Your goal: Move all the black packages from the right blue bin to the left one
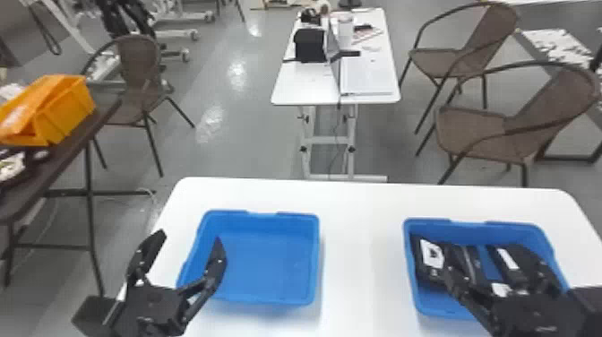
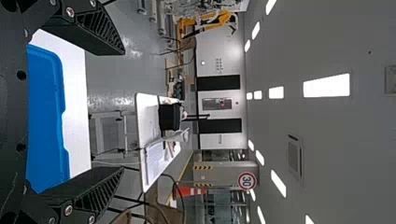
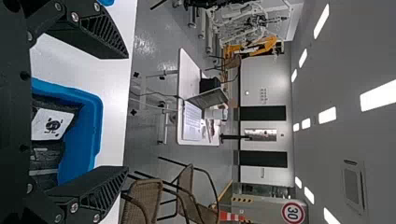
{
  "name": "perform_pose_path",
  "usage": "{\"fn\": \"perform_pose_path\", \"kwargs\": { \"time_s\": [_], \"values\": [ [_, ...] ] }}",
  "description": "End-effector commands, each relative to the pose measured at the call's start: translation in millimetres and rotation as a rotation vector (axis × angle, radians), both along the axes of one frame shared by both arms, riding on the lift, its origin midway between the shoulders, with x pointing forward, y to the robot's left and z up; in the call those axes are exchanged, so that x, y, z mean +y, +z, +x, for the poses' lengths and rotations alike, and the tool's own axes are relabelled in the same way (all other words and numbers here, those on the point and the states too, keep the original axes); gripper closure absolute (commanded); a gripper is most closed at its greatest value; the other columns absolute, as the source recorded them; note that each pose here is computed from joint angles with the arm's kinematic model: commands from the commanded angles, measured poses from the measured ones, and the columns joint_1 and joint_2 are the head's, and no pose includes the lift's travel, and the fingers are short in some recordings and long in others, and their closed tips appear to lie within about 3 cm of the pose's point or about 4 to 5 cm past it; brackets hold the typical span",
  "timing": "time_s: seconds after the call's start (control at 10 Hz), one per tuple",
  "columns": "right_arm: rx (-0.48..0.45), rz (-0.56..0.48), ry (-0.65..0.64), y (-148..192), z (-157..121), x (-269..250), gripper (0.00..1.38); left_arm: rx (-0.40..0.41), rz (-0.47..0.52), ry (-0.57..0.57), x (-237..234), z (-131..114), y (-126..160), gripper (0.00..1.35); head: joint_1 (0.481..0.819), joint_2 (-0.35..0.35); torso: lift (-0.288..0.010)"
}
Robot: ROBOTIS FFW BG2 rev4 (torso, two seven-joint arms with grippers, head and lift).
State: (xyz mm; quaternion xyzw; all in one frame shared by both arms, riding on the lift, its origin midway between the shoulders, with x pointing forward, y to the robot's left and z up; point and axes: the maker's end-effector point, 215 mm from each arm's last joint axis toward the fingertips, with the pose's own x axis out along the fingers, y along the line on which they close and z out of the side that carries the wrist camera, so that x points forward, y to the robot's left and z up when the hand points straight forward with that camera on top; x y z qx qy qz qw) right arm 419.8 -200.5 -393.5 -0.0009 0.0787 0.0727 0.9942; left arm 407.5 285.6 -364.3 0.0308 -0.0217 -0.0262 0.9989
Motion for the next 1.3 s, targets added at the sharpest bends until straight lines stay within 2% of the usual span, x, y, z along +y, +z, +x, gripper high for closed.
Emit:
{"fn": "perform_pose_path", "kwargs": {
  "time_s": [0.0, 0.6, 0.8, 0.9, 1.2],
  "values": [
    [-0.001, -0.007, -0.005, 1.5, 0.1, 0.5, 0.18, 0.000, -0.003, 0.002, -0.2, -0.1, 0.0, 0.15, 0.695, 0.117, 0.000],
    [-0.017, -0.033, -0.017, 6.0, 1.3, -4.7, 0.19, 0.000, -0.012, 0.000, -1.9, -0.5, -1.7, 0.15, 0.695, 0.114, 0.000],
    [0.064, 0.079, -0.192, -32.1, 1.0, -37.7, 0.19, 0.000, -0.020, 0.001, -1.9, -0.3, -2.8, 0.15, 0.695, 0.099, 0.000],
    [0.089, 0.101, -0.227, -53.1, 11.7, -55.5, 0.19, -0.002, -0.026, -0.001, -3.1, 0.6, -2.6, 0.15, 0.695, 0.073, 0.000],
    [0.226, 0.076, -0.248, -115.7, 41.8, -91.4, 0.19, -0.006, -0.041, -0.004, -5.9, 2.8, -3.1, 0.15, 0.695, 0.013, 0.000]
  ]
}}
